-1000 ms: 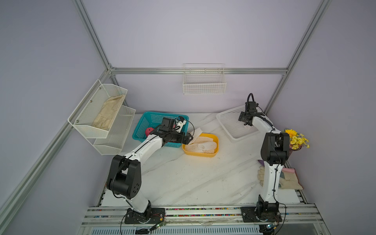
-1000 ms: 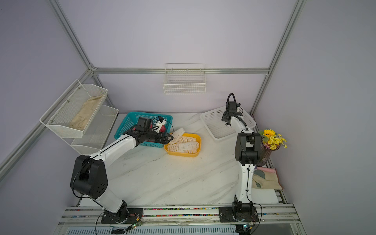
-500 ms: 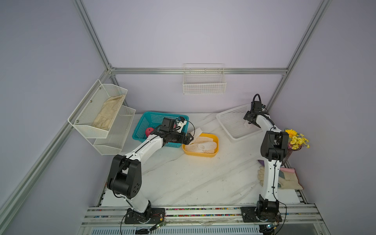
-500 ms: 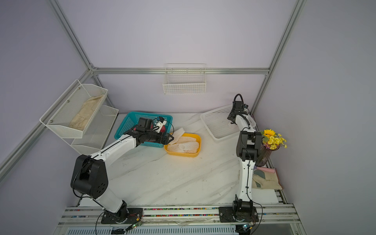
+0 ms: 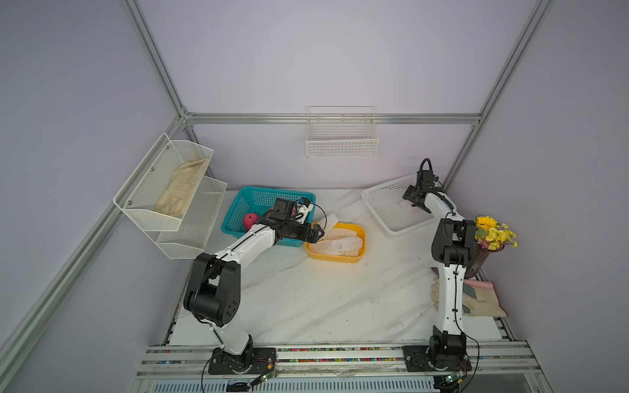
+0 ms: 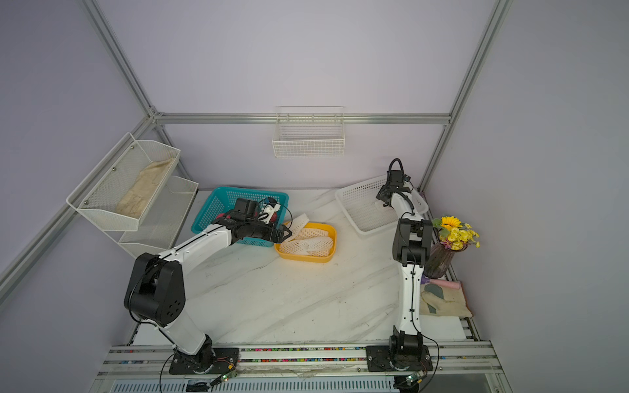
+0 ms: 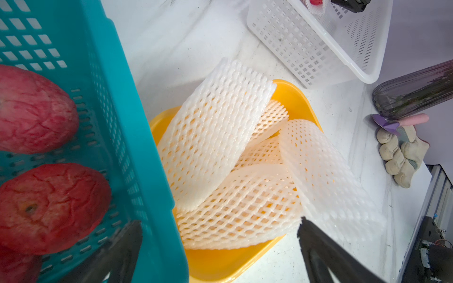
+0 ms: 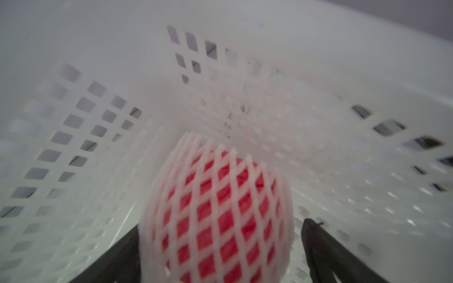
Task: Remove foam nets from apples
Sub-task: Pick up the apple from the basket.
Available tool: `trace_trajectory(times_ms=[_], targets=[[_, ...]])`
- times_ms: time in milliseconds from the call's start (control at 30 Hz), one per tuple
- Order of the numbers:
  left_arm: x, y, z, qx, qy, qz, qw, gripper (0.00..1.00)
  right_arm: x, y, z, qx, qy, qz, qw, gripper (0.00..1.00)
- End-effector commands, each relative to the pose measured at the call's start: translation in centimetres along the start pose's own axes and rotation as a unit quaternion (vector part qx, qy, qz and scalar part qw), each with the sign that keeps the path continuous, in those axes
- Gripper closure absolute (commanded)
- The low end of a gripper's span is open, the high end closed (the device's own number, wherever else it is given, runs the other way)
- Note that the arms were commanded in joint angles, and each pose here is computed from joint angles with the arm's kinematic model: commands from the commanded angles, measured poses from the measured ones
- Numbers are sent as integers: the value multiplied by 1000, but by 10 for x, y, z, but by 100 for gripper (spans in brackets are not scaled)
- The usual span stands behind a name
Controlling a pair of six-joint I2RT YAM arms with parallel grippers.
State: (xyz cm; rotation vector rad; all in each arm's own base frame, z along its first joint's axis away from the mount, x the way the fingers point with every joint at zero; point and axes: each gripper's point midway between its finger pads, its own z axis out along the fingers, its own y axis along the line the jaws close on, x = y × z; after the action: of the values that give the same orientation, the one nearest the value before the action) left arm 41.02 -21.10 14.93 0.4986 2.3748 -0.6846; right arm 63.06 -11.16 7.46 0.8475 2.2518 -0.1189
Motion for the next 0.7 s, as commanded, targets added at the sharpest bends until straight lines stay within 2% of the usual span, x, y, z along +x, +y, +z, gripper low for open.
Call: trace_trajectory(times_ms=[0,233,367,500,667], targets=[[-17,-8,-2,14,-21,8,1000,0,-3,-2,14,4,-11,21,1000,3],[-17,-8,-3,11,-21,3,1000,0,-21,4,8,-16,-60,48,997,4],[-15,-8,-2,10,-19,1,1000,0,-26,6,5,-23,-68,54,996,11],[-15,-8,-1,12,-18,0,1000,0,-14,10,15,-31,-41,48,998,21],[-15,-8,-5,10,-20,2,1000,0,-22,10,3,-40,-57,57,996,33]])
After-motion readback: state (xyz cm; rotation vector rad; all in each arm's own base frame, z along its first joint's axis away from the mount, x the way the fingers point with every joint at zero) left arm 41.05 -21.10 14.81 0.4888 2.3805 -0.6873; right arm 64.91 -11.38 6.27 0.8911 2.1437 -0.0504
